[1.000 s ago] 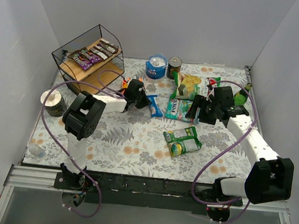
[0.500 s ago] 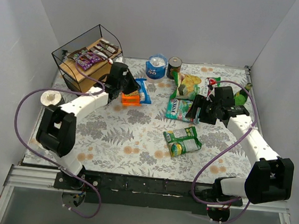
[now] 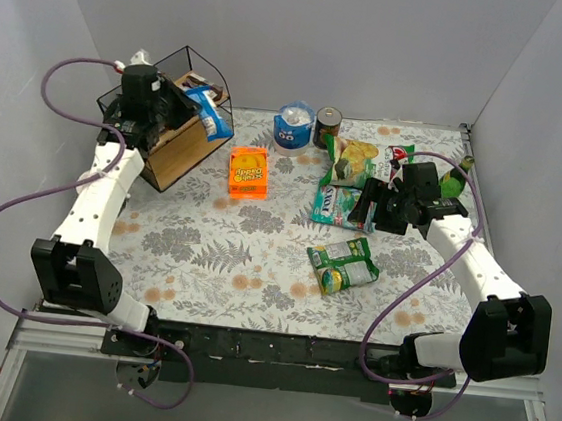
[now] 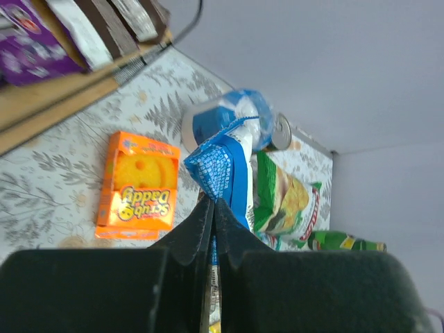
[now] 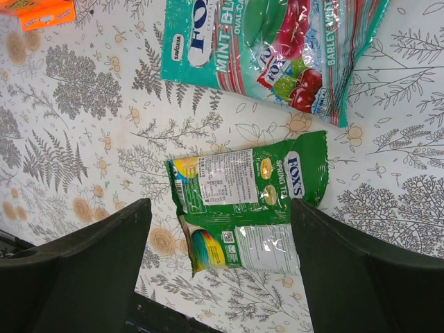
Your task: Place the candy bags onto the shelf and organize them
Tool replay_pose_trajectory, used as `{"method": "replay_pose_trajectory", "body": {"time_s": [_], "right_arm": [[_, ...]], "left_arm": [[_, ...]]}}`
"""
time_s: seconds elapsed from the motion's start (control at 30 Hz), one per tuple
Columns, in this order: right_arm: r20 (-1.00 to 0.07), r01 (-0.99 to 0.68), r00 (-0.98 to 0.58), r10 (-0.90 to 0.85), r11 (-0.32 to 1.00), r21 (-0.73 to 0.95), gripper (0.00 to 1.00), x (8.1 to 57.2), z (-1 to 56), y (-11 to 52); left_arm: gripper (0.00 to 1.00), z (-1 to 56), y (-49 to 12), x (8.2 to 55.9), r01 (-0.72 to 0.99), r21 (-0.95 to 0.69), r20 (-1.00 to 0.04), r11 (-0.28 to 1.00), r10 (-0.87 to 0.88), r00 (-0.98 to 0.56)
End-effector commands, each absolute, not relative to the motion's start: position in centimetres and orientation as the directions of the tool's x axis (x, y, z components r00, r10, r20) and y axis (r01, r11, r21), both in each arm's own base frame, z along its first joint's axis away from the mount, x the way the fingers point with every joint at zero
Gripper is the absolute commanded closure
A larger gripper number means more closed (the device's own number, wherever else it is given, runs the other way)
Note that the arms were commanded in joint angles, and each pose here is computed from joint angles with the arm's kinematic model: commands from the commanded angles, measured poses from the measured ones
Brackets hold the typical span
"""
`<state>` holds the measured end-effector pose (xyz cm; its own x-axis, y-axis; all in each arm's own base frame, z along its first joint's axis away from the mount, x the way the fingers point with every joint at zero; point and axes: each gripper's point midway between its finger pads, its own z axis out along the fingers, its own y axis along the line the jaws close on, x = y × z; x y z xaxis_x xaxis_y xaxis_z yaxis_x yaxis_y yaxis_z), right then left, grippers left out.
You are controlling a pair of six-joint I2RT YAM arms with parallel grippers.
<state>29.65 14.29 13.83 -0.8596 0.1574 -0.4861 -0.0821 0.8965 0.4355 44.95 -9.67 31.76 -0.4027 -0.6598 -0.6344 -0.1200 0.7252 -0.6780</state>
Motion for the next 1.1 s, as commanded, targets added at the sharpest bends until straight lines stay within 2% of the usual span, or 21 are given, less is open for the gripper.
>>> {"method": "replay_pose_trajectory", "body": {"time_s": [0.0,0.2,0.47,0.87,1.07], "right_arm": [[-0.490,-0.088,-0.856,0.165,0.888,0.452,0.11,30.1,14.2,14.5],[-0.492,-0.095,-0.856,0.161,0.885,0.455,0.11,30.1,14.2,14.6],[-0.489,-0.092,-0.857,0.162,0.886,0.455,0.11,30.0,14.0,14.6],[-0.485,-0.082,-0.858,0.166,0.889,0.450,0.11,30.1,13.6,14.3],[-0.479,-0.086,-0.863,0.161,0.887,0.454,0.12,30.5,13.6,14.5]], "left_arm": [[1.00,35.2,-5.2,43.1,-0.167,-0.680,-0.636,0.713,-0.688,-0.348],[1.00,35.1,1.1,43.1,-0.307,-0.684,-0.615,0.662,-0.749,-0.246],[1.00,34.7,6.8,43.6,-0.412,-0.676,-0.607,0.611,-0.779,-0.158],[1.00,32.1,9.4,45.8,-0.516,-0.626,-0.581,0.585,-0.791,-0.191],[1.00,31.9,10.8,45.7,-0.580,-0.574,-0.605,0.578,-0.777,-0.176]]}}
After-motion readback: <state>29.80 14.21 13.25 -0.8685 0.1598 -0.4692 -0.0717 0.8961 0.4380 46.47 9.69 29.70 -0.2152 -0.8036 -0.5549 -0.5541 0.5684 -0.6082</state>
